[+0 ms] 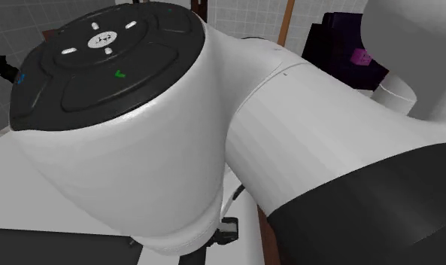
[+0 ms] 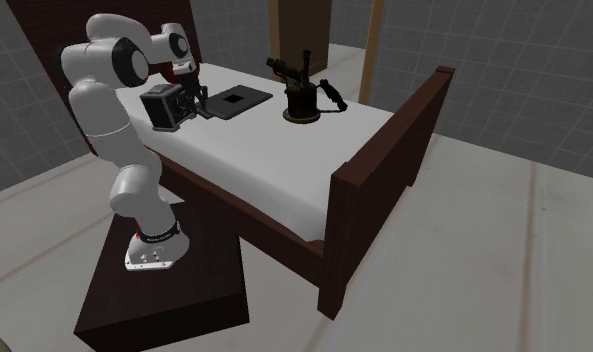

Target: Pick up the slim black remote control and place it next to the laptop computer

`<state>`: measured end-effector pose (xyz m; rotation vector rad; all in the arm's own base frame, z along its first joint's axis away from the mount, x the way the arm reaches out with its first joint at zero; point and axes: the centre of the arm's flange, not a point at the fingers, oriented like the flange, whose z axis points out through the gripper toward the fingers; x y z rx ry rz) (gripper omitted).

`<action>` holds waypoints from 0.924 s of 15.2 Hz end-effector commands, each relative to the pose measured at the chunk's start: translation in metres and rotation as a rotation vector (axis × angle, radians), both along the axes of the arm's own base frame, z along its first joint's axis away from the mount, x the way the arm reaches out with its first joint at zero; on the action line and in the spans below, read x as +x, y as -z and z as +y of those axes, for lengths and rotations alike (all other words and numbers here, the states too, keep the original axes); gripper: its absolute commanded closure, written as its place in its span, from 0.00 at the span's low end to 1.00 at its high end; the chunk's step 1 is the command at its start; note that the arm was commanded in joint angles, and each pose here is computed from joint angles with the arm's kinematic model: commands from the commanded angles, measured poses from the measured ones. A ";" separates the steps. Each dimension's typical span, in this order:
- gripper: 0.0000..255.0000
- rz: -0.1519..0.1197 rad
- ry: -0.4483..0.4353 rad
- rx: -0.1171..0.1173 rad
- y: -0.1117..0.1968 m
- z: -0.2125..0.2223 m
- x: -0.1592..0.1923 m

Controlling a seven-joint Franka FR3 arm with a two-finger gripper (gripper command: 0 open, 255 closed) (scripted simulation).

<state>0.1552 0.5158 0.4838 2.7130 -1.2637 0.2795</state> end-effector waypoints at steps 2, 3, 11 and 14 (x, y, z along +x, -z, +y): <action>1.00 -0.009 0.010 0.008 -0.001 0.030 -0.024; 1.00 -0.009 0.010 0.008 -0.001 0.040 -0.032; 1.00 -0.009 0.010 0.008 -0.001 0.125 -0.095; 1.00 -0.009 0.010 0.008 -0.001 0.156 -0.119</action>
